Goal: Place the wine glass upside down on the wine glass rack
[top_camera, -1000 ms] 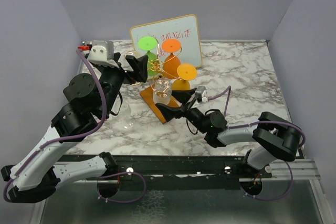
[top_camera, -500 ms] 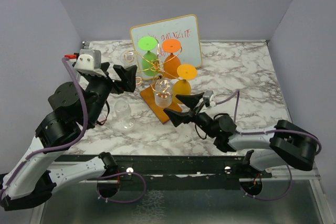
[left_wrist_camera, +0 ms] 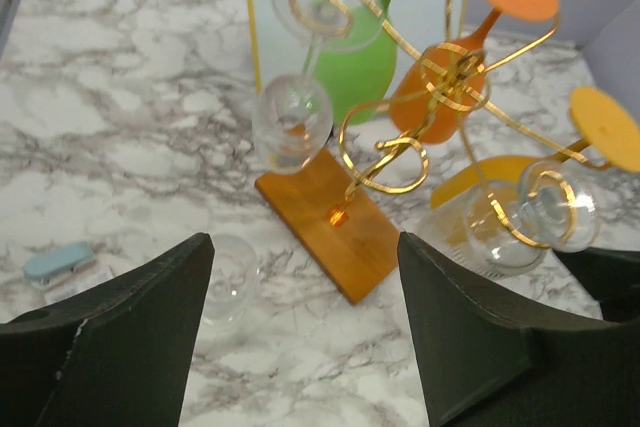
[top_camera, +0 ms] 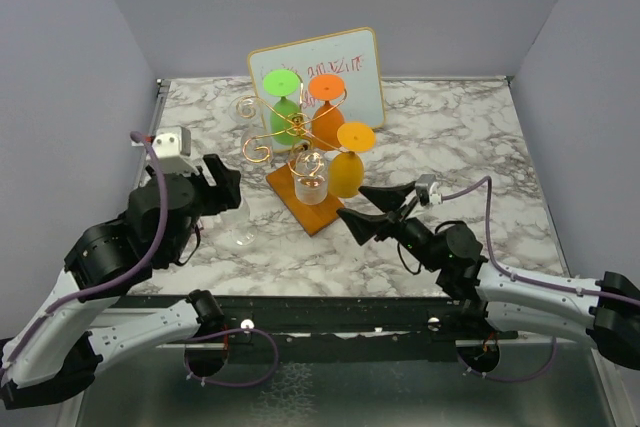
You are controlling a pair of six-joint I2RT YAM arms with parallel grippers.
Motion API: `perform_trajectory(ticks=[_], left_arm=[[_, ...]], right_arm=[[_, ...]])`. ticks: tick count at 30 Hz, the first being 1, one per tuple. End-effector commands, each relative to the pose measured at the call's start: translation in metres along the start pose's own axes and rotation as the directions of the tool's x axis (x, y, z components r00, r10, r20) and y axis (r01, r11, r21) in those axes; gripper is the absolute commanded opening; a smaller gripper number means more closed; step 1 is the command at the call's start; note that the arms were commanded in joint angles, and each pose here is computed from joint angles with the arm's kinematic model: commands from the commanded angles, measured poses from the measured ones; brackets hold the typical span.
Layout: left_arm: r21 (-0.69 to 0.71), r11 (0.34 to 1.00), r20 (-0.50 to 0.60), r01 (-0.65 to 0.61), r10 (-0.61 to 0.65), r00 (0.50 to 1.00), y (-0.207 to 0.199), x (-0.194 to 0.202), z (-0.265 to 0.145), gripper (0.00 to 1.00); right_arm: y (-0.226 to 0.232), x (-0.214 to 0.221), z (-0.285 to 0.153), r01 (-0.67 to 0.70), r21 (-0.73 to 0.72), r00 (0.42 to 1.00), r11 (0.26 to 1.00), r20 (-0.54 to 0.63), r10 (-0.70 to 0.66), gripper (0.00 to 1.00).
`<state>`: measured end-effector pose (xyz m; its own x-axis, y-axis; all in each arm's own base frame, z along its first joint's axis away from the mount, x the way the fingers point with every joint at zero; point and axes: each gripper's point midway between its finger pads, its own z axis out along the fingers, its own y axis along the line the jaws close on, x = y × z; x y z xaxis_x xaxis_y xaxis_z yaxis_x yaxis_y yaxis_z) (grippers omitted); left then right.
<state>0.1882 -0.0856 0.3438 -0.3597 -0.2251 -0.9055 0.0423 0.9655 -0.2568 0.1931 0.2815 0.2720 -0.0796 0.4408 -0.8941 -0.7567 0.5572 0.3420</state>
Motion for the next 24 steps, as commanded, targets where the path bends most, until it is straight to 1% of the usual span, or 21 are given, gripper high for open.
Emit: perform_trajectory(ticks=[1, 3, 4, 8, 12, 15, 17, 19, 21, 24], left_arm=[[-0.171, 0.984, -0.090, 0.050, -0.066, 0.994, 0.028, 0.043, 0.007, 0.60], [-0.210, 0.977, -0.104, 0.042, -0.065, 0.992, 0.033, 0.056, 0.013, 0.60], [-0.227, 0.973, -0.111, 0.034, -0.061, 0.992, 0.036, 0.063, 0.016, 0.60], [-0.276, 0.961, -0.134, -0.020, -0.018, 0.991, 0.044, 0.082, 0.026, 0.61], [-0.288, 0.957, -0.128, -0.035, -0.002, 0.992, 0.043, 0.088, 0.034, 0.70], [-0.292, 0.954, -0.134, -0.063, 0.024, 0.991, 0.041, 0.093, 0.043, 0.73], [-0.277, 0.957, -0.153, -0.089, 0.048, 0.987, 0.037, 0.098, 0.052, 0.73], [-0.286, 0.954, -0.169, -0.089, 0.041, 0.985, 0.039, 0.100, 0.061, 0.70], [-0.293, 0.952, -0.188, -0.088, 0.033, 0.982, 0.044, 0.098, 0.069, 0.70], [-0.306, 0.949, -0.229, -0.081, 0.009, 0.973, 0.057, 0.098, 0.082, 0.65]], right_arm=[[-0.024, 0.009, -0.007, -0.006, 0.152, 0.997, 0.988, -0.080, 0.018, 0.75], [-0.028, 0.006, -0.005, -0.013, 0.195, 0.995, 0.981, -0.095, 0.032, 0.67], [-0.029, 0.004, -0.005, -0.013, 0.212, 0.994, 0.977, -0.102, 0.035, 0.67], [-0.029, 0.001, -0.003, -0.006, 0.223, 0.993, 0.975, -0.110, 0.031, 0.65], [-0.027, 0.001, -0.002, -0.013, 0.214, 0.993, 0.977, -0.110, 0.037, 0.65], [-0.026, 0.001, -0.001, -0.015, 0.209, 0.993, 0.978, -0.114, 0.039, 0.65], [-0.025, 0.002, 0.000, -0.012, 0.208, 0.992, 0.978, -0.120, 0.038, 0.65], [-0.025, 0.001, 0.001, -0.006, 0.205, 0.992, 0.979, -0.124, 0.032, 0.65], [-0.024, 0.000, 0.001, 0.000, 0.203, 0.992, 0.979, -0.126, 0.026, 0.65], [-0.023, -0.005, 0.000, 0.009, 0.187, 0.994, 0.982, -0.106, 0.011, 0.63]])
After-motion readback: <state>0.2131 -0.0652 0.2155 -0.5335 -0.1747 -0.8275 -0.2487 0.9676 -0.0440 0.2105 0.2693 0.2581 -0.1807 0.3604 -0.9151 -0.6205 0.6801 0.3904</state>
